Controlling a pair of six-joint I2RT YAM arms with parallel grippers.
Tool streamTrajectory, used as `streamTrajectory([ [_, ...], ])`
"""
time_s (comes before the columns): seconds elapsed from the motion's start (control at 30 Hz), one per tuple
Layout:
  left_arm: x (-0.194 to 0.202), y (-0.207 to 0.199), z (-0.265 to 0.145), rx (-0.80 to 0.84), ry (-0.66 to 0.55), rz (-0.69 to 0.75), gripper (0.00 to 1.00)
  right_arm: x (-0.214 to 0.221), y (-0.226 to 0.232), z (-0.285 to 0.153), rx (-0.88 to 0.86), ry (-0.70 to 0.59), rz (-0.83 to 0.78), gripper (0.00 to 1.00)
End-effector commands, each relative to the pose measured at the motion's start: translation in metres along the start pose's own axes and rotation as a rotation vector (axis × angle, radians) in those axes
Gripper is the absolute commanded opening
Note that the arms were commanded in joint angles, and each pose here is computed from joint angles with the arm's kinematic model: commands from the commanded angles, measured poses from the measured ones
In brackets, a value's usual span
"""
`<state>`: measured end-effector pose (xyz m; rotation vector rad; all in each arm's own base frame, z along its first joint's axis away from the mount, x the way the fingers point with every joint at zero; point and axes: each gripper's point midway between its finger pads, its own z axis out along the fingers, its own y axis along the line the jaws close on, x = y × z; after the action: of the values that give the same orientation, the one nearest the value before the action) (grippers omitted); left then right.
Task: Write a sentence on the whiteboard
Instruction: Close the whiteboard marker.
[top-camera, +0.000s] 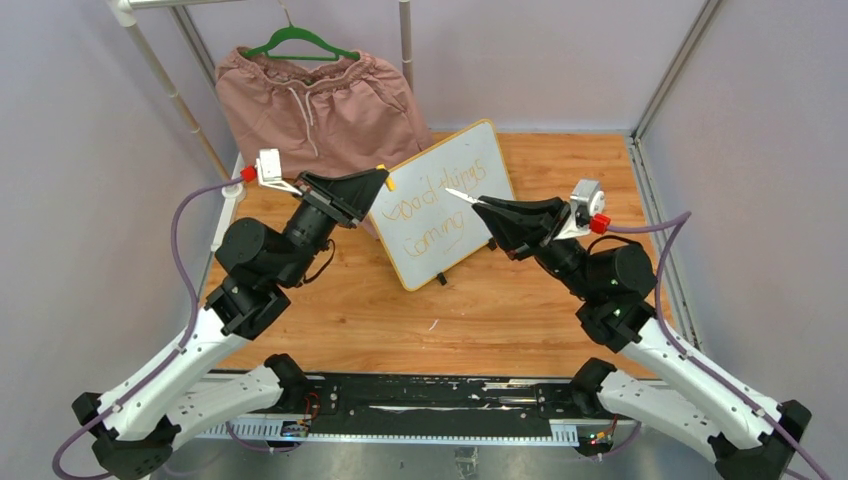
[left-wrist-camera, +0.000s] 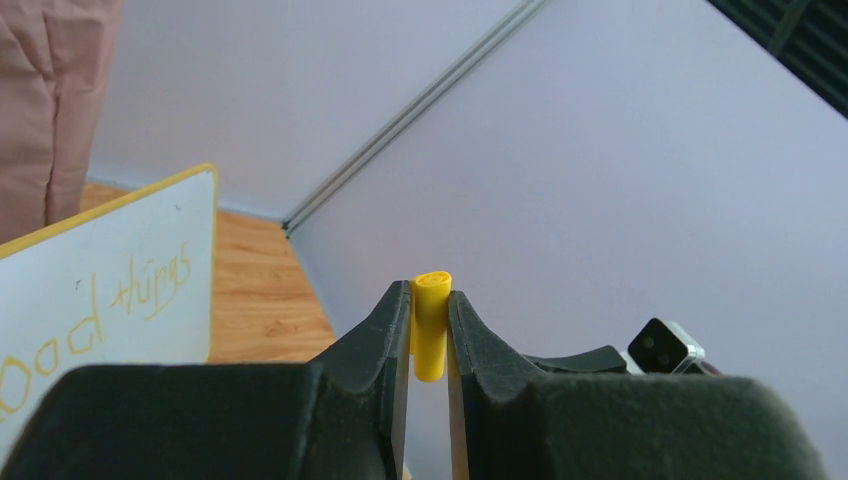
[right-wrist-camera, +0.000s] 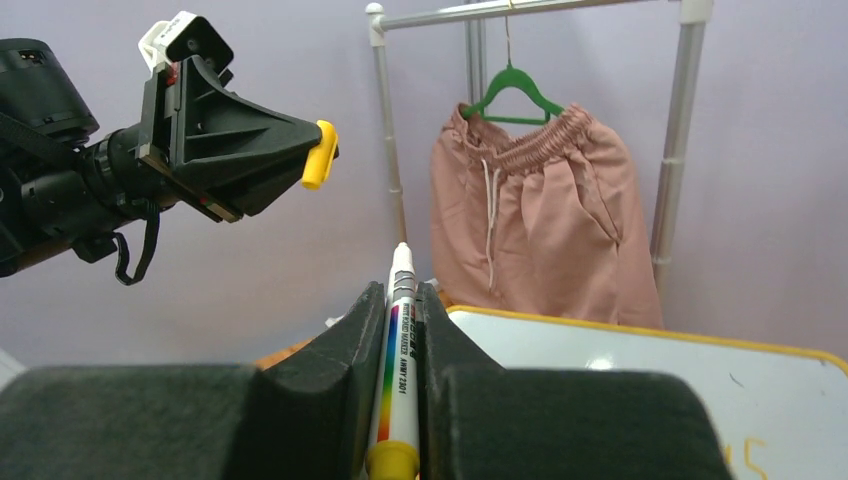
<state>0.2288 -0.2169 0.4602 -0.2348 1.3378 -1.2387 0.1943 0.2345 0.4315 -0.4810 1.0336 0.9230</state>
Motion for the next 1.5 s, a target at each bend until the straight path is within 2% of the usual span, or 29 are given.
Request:
streamTrajectory([
  [0.0, -0.030, -0.024, -0.012, 0.088, -0.110, -0.052, 0.00, -0.056, 0.016, 0.013, -0.016, -0.205, -0.085, 0.00],
  [0.27, -0.042, -0.037, -0.019, 0.124, -0.136, -0.106, 0.00, -0.063, 0.050, 0.013, -0.075, -0.278, -0.101, 0.00],
  [0.6, -0.055, -0.062, -0.017, 0.195, -0.148, -0.167, 0.00, -0.069, 0.097, 0.035, -0.182, -0.356, -0.121, 0.00],
  [0.8, -0.066, -0.070, -0.017, 0.209, -0.179, -0.230, 0.00, -0.073, 0.117, 0.047, -0.172, -0.432, -0.300, 0.00],
  [1.17, -0.076, -0.070, -0.023, 0.202, -0.212, -0.294, 0.00, -0.060, 0.135, 0.051, -0.053, -0.506, -0.778, 0.00],
  [1.3, -0.076, -0.069, -0.026, 0.204, -0.211, -0.311, 0.00, -0.061, 0.131, 0.053, -0.015, -0.517, -0.820, 0.00],
  [1.47, -0.075, -0.070, -0.026, 0.208, -0.203, -0.320, 0.00, -0.072, 0.121, 0.056, 0.046, -0.544, -0.737, 0.00],
])
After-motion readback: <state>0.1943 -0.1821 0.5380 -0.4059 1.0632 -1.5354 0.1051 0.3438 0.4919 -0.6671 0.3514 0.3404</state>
